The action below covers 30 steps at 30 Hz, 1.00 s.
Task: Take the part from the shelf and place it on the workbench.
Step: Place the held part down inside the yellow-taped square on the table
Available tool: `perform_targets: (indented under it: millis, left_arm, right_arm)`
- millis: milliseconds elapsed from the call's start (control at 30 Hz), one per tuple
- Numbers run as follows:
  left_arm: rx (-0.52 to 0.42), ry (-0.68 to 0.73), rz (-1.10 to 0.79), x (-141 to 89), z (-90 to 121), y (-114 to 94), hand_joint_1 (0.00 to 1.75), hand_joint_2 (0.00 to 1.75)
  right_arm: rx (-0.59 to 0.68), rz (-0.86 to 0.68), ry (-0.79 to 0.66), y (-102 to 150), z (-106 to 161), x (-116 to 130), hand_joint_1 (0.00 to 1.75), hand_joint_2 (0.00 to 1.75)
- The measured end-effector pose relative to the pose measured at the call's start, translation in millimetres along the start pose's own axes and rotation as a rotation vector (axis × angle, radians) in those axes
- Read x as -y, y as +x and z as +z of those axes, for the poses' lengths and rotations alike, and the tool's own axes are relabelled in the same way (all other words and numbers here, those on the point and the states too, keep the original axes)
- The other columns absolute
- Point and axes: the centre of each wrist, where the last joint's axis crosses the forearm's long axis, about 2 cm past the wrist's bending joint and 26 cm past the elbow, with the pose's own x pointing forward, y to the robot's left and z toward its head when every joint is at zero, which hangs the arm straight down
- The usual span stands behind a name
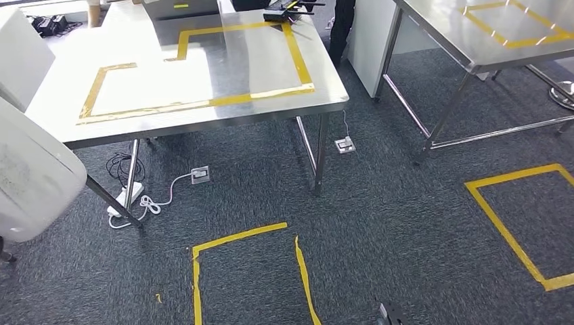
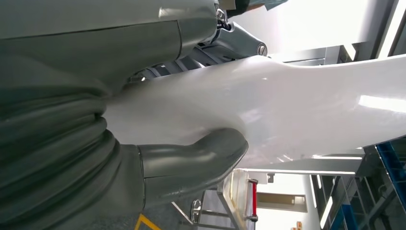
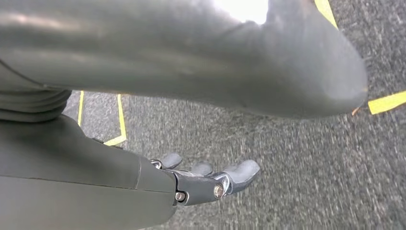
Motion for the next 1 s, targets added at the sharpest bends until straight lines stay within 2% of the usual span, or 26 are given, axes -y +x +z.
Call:
perform_targets:
  millis: [333,600,1000]
  left_arm:
    - [-0.033,0.015,0.006,4,19,3,1.75,1.75]
    - [-0.024,0.001,-0.001,4,17,6,1.75,1.75]
    - [-0.030,0.011,0.003,2,13,1,1.75,1.75]
  right_arm:
    - [-0.010,0.004,0.001,-6,1,0,0.00,0.00]
    - [-0.011,0.009,0.007,-4,0,-2,0.00,0.00]
    - [-0.019,0.005,-0.001,-6,0,-1,0.00,0.00]
